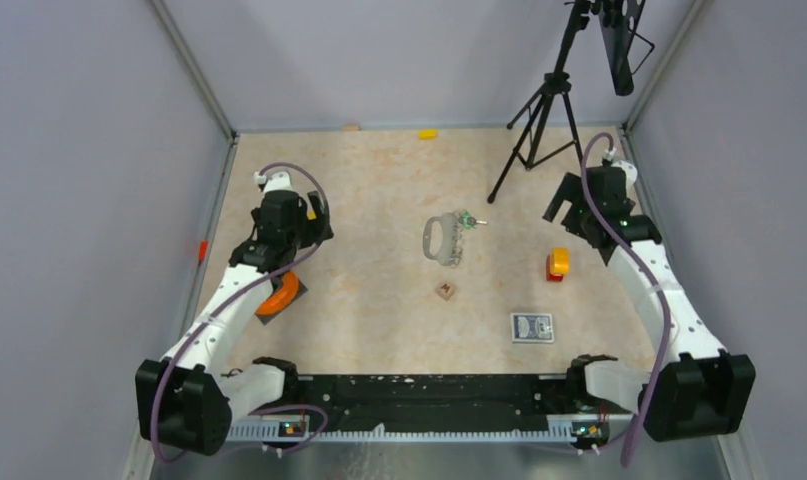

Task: Remove the keys from the keyring

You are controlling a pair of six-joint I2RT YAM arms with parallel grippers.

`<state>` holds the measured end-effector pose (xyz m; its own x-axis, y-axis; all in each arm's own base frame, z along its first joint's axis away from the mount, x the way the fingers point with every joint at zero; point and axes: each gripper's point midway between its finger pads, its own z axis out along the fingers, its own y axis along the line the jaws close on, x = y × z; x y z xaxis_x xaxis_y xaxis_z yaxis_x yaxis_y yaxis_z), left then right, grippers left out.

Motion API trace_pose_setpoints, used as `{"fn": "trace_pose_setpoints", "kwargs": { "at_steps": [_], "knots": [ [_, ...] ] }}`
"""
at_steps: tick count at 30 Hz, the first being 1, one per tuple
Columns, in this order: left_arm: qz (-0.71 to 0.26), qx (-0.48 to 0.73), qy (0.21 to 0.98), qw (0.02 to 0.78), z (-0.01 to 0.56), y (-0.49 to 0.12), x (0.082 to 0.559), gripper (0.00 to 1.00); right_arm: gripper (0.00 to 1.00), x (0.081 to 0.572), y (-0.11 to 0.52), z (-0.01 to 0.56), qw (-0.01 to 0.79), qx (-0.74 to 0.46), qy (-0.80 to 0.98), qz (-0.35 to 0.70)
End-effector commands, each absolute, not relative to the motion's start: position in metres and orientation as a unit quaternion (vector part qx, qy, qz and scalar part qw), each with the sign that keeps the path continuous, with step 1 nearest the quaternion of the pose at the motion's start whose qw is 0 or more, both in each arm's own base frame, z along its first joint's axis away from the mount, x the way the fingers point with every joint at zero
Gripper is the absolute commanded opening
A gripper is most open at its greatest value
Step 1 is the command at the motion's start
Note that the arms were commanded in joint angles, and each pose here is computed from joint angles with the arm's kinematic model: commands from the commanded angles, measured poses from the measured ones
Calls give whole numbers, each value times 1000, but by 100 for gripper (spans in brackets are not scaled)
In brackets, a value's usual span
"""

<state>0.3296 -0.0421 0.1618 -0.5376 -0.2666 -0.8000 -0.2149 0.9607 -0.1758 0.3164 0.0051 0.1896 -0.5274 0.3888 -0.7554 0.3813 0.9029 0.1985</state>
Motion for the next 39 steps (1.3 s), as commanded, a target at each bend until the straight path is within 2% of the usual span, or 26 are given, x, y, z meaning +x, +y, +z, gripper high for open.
{"fn": "trace_pose_setpoints", "kwargs": {
  "at_steps": [1,4,13,19,23,25,28,29,35,39],
  "knots": [
    [-29,-140,858,493,182,-40,335,98,96,320,12,184,385,222,896,9],
    [-26,-142,855,498,188,-38,335,98,99,322,9,184,381,225,897,0],
    [-13,-134,861,490,198,-34,331,98,97,320,15,178,369,195,908,9],
    [-13,-94,874,476,197,-37,320,98,97,334,74,209,417,106,887,169],
    [-11,-77,883,464,188,-37,310,98,97,342,119,211,411,54,895,164],
    [-5,-77,883,463,184,-34,308,98,92,345,149,206,410,20,899,150],
    [7,-74,886,458,178,-30,302,98,73,352,183,191,398,12,900,176],
    [10,-70,886,458,177,-29,301,98,71,356,188,184,395,19,900,183],
    [-1,-61,883,465,178,-32,298,98,56,385,206,141,364,10,914,177],
    [0,-61,884,464,178,-32,299,98,56,389,230,113,331,-27,919,214]
  ]
}}
